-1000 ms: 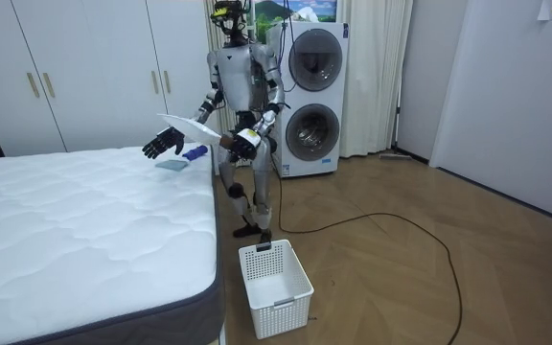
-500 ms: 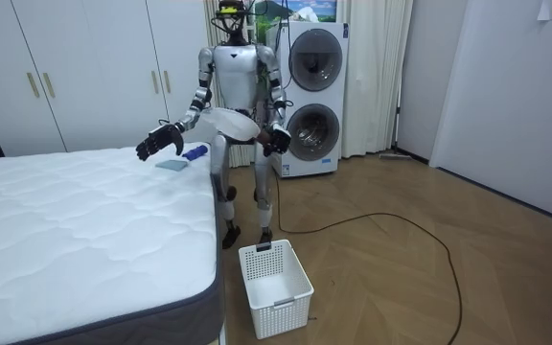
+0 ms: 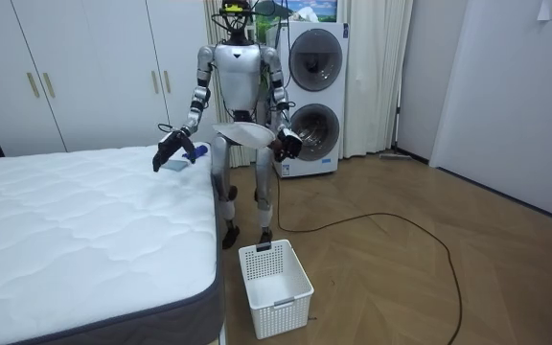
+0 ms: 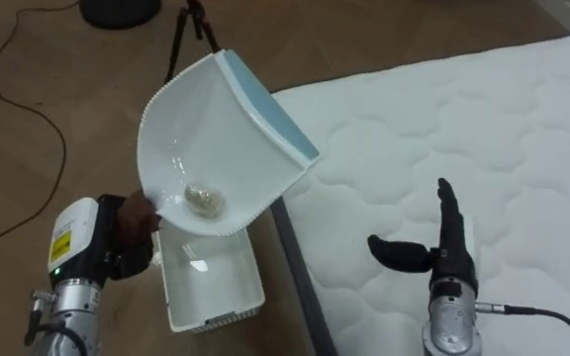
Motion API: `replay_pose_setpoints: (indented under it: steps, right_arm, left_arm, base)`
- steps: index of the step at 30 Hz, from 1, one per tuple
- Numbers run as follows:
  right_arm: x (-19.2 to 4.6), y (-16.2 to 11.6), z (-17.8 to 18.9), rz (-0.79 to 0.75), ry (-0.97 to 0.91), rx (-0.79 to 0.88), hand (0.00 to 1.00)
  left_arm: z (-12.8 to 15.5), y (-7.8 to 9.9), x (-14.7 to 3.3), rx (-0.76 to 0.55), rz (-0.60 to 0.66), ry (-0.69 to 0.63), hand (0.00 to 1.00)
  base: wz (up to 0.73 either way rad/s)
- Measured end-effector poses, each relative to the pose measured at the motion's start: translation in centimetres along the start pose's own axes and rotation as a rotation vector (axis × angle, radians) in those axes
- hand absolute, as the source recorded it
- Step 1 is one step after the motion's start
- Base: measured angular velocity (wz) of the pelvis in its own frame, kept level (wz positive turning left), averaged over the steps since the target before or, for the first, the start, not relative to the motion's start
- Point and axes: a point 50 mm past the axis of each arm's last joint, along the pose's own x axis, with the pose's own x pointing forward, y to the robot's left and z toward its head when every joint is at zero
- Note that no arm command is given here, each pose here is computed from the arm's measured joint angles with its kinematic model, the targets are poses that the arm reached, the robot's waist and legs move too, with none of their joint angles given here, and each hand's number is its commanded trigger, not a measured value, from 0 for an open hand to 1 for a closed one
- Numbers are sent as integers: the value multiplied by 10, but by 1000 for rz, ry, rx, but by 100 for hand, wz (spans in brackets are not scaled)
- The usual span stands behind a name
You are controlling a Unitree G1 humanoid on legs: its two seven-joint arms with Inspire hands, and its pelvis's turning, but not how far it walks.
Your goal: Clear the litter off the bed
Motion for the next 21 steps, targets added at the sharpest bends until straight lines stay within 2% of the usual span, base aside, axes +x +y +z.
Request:
replay_pose_setpoints:
  steps: [4, 9, 14, 17, 19, 21]
  right_arm:
    - [-2, 8, -2, 39, 11, -18, 0]
    - [-3, 6, -9, 38, 41, -37, 0]
    - [-3, 7, -14, 68, 54, -88, 0]
    - [-2, 3, -16, 63, 57, -104, 0]
    - [0, 1, -14, 62, 50, -111, 0]
    - [5, 1, -11, 78, 38, -155, 0]
  left_arm:
    - [-4, -3, -2, 12, -14, 22, 100]
    - [-11, -11, -7, 41, -93, 51, 100]
    - [-26, 0, -1, 105, -132, 67, 100]
    - [-27, 8, 11, 152, -162, 39, 100]
    - [-21, 16, 25, 168, -163, 12, 100]
    - [-12, 30, 46, 187, -155, -21, 100]
  base:
    - [27]
    - [21]
    - [5]
    - [11]
    - [16]
    - [27]
